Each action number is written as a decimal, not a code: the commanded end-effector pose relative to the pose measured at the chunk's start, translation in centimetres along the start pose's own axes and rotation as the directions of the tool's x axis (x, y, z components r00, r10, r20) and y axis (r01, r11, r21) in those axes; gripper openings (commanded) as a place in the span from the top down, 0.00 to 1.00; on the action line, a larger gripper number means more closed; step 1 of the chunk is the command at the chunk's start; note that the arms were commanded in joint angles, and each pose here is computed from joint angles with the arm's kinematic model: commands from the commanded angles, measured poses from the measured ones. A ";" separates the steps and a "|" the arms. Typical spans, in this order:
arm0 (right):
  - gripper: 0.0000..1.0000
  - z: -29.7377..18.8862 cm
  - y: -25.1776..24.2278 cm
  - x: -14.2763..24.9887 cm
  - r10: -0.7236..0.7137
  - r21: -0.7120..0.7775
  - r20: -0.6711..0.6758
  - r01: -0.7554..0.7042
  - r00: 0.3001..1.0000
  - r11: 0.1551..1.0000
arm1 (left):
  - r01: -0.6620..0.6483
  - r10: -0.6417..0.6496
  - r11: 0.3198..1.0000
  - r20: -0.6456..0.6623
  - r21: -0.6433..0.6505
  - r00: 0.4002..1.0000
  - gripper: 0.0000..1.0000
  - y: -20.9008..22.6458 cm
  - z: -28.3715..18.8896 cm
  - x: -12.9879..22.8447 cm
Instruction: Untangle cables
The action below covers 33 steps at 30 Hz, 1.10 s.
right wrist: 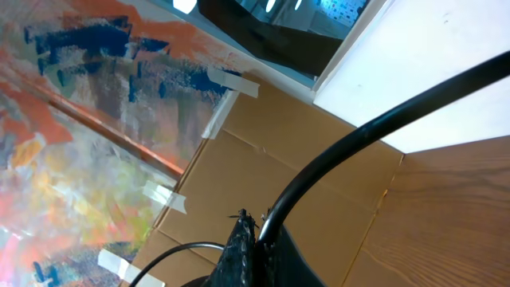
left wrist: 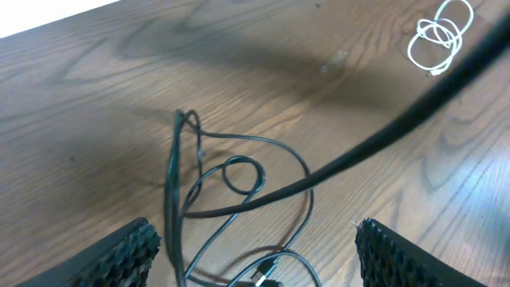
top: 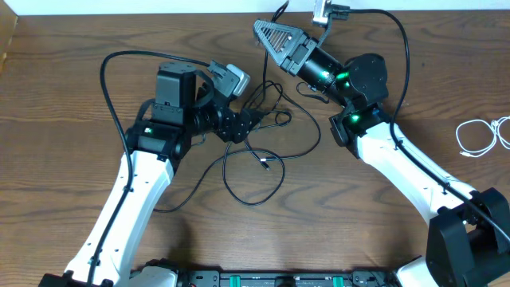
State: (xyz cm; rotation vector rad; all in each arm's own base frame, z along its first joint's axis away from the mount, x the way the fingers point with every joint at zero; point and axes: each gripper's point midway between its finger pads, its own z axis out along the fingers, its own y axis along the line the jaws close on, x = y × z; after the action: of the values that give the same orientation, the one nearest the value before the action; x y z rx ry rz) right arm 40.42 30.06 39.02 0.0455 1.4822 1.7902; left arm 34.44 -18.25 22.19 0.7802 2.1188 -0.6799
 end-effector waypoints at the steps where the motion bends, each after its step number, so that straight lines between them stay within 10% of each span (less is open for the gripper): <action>1: 0.99 0.2 1.8 -0.6 -0.046 -0.033 0.017 0.046 0.999 0.998 | -0.099 0.099 0.994 0.004 0.052 0.995 0.20 -1.8 0.7 -0.4; 8: 0.99 0.1 1.7 -1.0 -0.040 -0.027 0.037 0.041 0.998 0.999 | -0.221 0.218 0.971 0.044 0.092 0.975 0.25 -4.1 2.1 -1.4; 11: 0.99 0.1 1.7 -1.0 -0.033 -0.026 0.039 0.035 0.999 0.999 | -0.236 0.232 0.969 0.060 0.073 0.971 0.92 -3.9 2.4 -1.9; 33: 0.99 0.1 -0.2 -0.5 0.004 0.049 0.017 -0.004 1.000 0.999 | -0.263 0.099 0.857 0.359 0.443 0.928 0.93 -11.0 -1.0 -8.4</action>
State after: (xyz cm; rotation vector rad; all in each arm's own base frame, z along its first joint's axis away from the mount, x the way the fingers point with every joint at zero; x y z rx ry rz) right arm 41.37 30.04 37.44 0.1201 1.5533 1.7594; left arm 31.73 -26.97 30.08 1.0499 1.5904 -1.0333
